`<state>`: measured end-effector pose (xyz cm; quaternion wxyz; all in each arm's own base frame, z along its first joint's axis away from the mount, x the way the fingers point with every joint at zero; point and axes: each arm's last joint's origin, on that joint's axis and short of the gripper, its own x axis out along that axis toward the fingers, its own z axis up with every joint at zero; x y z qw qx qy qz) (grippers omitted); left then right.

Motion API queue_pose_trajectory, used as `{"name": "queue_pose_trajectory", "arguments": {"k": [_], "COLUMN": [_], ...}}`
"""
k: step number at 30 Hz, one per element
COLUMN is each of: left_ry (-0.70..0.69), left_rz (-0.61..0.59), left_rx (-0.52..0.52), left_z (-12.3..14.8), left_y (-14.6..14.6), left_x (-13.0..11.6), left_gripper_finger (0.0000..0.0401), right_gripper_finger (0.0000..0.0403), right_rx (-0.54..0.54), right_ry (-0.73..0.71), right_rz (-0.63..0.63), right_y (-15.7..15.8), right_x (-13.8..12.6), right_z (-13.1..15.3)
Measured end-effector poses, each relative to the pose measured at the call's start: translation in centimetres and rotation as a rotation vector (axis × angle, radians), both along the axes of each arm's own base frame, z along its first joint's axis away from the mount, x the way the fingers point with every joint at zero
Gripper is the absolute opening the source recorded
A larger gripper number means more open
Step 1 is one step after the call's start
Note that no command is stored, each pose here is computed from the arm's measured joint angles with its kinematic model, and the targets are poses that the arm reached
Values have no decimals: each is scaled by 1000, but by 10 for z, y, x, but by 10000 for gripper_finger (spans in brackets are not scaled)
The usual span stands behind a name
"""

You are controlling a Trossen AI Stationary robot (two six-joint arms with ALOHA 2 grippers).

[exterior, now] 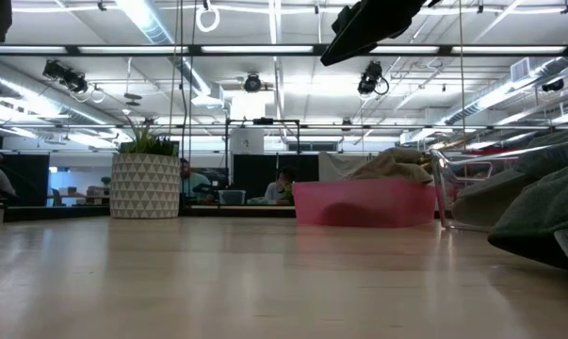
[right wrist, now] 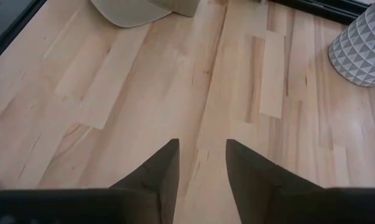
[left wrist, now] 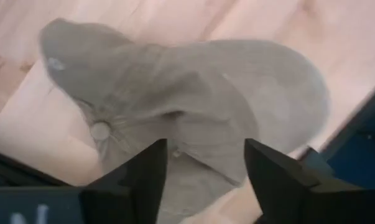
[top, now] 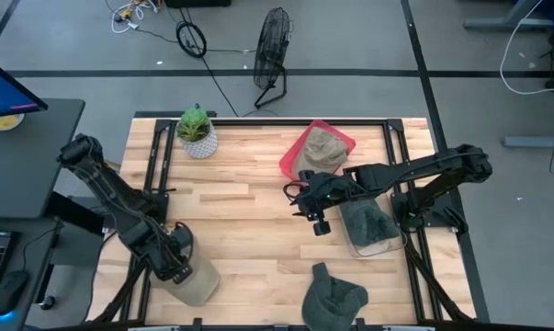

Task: Pick & Place hat
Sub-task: Put the brown cap into the red bin

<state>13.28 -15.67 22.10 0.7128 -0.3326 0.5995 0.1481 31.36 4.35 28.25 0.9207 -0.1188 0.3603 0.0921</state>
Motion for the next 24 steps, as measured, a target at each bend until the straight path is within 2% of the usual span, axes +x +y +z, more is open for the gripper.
{"name": "queue_pose_trajectory", "arguments": {"k": [3, 6, 12, 16, 21, 22, 24], "left_ry": [29, 53, 60, 24, -16, -18, -28], "left_rz": [47, 73, 100, 52, 27, 34, 24], "left_rx": [14, 33, 52, 36, 19, 17, 28], "left_z": [-11, -25, -45, -50, -49, -49, -48], "left_y": [0, -1, -10, -17, -19, -18, -17], "left_x": [0, 1, 9, 15, 19, 20, 22], "left_gripper_finger": [246, 259, 241, 179, 36, 19, 13], "right_gripper_finger": [132, 132, 132, 132, 132, 132, 132], "right_rx": [1, 1, 2, 3, 6, 6, 8], "right_ry": [0, 1, -1, -9, -29, -32, -46], "right_rz": [-1, -1, -2, -1, -2, -2, -2], "right_y": [0, 0, 0, 0, 0, 0, 0], "right_x": [0, 0, 0, 1, 2, 2, 3], "right_z": [0, 0, 0, 1, 2, 2, 3]}}
